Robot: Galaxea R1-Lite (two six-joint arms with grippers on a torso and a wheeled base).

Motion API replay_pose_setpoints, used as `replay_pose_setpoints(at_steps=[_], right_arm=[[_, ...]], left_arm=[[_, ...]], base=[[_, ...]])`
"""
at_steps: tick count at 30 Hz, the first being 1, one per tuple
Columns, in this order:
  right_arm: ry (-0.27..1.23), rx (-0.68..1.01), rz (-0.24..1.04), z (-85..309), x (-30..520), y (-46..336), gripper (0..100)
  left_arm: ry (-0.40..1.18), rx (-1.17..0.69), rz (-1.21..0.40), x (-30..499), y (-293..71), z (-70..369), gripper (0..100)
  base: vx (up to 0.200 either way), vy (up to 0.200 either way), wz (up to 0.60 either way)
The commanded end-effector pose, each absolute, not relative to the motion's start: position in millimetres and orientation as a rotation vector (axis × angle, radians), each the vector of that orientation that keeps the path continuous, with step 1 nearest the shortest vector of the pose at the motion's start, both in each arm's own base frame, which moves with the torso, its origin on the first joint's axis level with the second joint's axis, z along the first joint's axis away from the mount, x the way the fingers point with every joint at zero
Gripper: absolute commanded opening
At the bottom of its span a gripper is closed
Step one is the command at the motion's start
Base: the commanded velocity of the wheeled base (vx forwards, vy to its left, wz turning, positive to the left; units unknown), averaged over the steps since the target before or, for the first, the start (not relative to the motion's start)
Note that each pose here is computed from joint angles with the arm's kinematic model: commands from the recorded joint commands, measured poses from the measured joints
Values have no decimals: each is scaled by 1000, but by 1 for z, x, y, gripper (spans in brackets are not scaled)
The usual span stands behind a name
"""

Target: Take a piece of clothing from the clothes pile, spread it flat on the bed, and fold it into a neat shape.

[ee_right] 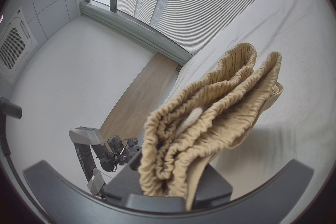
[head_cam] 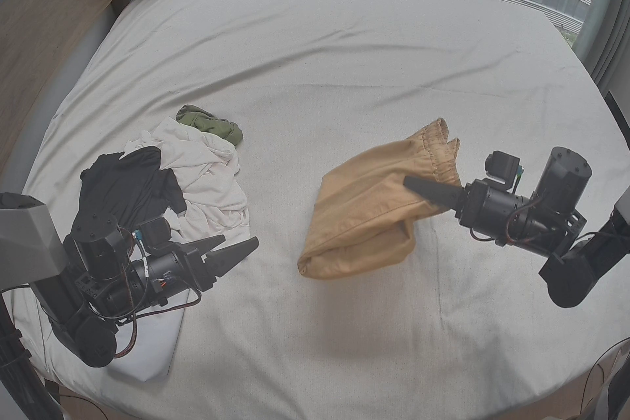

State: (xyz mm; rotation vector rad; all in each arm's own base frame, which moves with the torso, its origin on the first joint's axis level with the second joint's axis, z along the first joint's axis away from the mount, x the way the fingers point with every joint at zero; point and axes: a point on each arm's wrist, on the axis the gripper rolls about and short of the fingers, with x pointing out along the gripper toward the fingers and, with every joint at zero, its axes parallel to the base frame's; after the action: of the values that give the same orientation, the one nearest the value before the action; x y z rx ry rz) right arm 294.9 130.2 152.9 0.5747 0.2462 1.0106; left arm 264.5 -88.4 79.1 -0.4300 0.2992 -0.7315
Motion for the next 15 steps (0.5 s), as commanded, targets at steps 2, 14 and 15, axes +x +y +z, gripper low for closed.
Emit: replay_pose_setpoints(at_steps=[2,14,15], right_arm=[[203,573,1013,168,309,132,0],[191,595,989,200,359,139,0],[189,595,988,203,362,140,0]], left_arm=[[298,-431,-731,265,-88,79,100],[296,-431,-730,265,-88,79,100],[296,-431,-730,265,-88,79,100]], base=[[0,0,0],[0,0,0],[0,0,0]])
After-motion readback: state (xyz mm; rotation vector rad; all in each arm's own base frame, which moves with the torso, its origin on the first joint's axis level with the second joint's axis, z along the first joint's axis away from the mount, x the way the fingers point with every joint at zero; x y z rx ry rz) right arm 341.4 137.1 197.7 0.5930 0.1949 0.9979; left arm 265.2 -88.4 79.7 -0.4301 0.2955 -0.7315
